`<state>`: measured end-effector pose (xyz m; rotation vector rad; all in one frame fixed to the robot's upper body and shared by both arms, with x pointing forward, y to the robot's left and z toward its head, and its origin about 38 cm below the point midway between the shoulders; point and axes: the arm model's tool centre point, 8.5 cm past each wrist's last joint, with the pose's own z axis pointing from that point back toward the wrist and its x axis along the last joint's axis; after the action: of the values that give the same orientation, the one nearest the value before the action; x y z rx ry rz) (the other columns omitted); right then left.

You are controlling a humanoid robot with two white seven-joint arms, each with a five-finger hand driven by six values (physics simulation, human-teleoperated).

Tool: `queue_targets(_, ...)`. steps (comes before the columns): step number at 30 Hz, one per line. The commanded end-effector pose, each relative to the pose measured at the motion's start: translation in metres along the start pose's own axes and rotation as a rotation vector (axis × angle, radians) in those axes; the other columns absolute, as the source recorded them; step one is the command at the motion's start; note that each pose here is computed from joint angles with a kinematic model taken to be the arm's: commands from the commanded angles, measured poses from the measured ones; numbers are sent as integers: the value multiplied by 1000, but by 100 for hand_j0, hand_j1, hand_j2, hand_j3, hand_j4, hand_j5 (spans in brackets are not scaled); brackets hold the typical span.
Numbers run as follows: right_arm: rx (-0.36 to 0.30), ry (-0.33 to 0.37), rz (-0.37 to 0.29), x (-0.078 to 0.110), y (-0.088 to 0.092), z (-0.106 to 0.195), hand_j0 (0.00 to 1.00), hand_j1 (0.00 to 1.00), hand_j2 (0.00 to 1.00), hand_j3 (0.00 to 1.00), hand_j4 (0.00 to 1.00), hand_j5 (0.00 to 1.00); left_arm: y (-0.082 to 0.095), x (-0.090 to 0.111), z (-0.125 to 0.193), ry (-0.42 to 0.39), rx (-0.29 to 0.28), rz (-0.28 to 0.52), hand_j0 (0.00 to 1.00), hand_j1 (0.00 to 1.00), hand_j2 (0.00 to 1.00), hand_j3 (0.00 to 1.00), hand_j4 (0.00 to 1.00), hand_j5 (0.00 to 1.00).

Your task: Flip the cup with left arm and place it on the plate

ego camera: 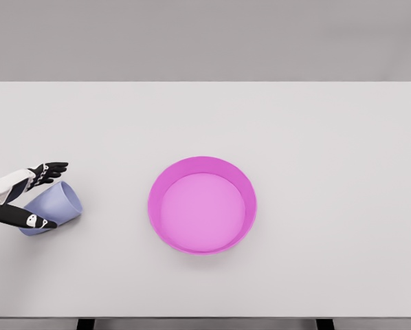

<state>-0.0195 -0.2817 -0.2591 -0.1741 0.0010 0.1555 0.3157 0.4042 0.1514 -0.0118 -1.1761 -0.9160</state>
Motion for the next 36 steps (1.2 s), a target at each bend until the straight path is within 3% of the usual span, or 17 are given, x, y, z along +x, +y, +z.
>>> queue_targets(1,1,0,0,0,0,0,100,100,100,100,100,100,0,0,0,-2,1,3,100,100,100,100,100,100)
queue_targets(15,-1,0,0,0,0,0,100,100,100,100,100,100,-9,-3,-4,5,-23,11,100,100,100,100,100,100)
queue_targets(16,1,0,0,0,0,0,100,100,100,100,100,100,-9,-3,-4,5,-23,11,98,98,98,98,98,98)
queue_targets(22,1,0,0,0,0,0,100,100,100,100,100,100,-10,-4,-4,7,-27,12,63,63,63,63,63,63)
queue_targets(28,-1,0,0,0,0,0,100,100,100,100,100,100,-9,-2,-4,-5,-25,10,63,63,63,63,63,63)
queue_targets(32,1,0,0,0,0,0,100,100,100,100,100,100,-7,17,-4,-167,-19,-40,60,60,60,60,60,60)
queue_targets(36,-1,0,0,0,0,0,100,100,100,100,100,100,-14,27,-7,-289,-8,-28,60,60,60,60,60,60)
